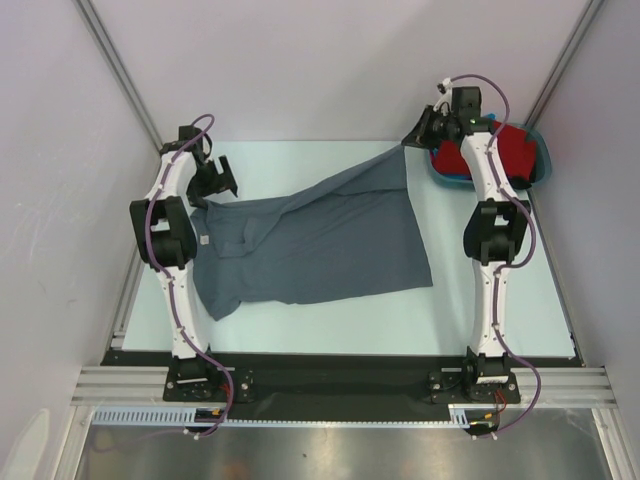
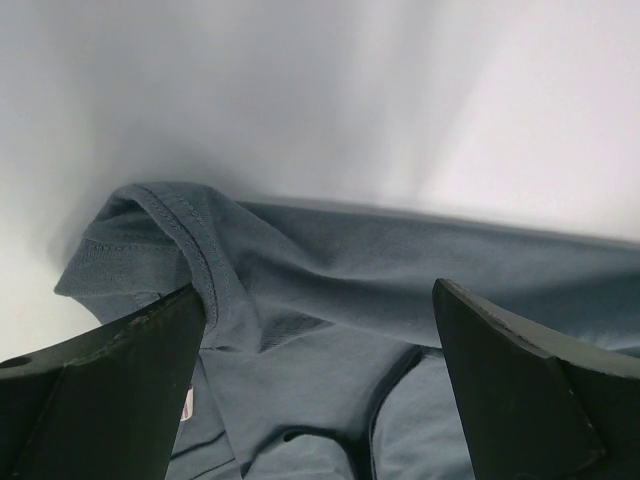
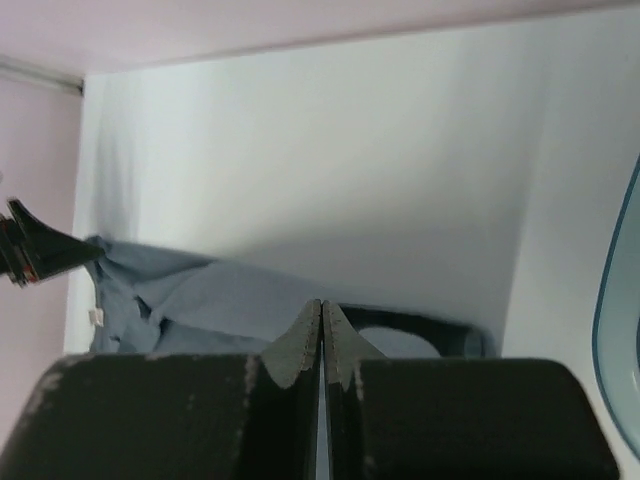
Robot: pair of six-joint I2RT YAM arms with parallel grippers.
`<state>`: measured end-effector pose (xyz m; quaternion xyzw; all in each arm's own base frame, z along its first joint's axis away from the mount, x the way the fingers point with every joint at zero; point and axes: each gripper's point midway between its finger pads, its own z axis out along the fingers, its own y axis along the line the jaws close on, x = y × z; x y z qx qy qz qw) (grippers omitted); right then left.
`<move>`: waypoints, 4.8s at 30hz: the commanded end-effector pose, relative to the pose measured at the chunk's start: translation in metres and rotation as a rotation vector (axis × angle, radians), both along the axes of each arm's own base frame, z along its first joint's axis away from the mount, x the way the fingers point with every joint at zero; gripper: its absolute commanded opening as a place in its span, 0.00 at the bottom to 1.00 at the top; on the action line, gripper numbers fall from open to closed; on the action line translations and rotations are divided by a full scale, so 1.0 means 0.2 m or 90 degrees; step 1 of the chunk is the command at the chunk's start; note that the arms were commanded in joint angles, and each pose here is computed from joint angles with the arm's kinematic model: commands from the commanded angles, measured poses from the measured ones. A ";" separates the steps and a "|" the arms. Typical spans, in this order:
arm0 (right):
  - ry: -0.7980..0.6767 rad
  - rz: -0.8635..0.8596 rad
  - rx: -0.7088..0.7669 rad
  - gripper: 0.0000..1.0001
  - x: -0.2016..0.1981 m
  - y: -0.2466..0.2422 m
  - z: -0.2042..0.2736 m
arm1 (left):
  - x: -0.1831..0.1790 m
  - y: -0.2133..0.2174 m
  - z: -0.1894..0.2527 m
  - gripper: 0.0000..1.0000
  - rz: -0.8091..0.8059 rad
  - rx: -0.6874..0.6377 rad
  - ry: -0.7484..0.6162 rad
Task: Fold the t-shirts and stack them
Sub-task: Fold the tshirt
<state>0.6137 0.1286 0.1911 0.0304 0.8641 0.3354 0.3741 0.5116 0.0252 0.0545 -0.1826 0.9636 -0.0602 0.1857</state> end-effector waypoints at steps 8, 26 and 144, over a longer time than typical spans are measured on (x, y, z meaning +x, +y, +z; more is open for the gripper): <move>0.125 0.110 -0.113 0.02 -0.49 0.16 -0.16 | 0.01 -0.02 0.14 1.00 0.002 -0.010 -0.038; 0.203 -0.136 -0.299 0.00 -0.59 -0.19 -0.30 | 0.01 -0.03 0.11 1.00 -0.002 -0.014 -0.031; 0.229 -0.014 -0.230 0.53 -0.68 0.11 -0.17 | -0.44 -0.53 0.03 0.94 -0.155 0.039 0.037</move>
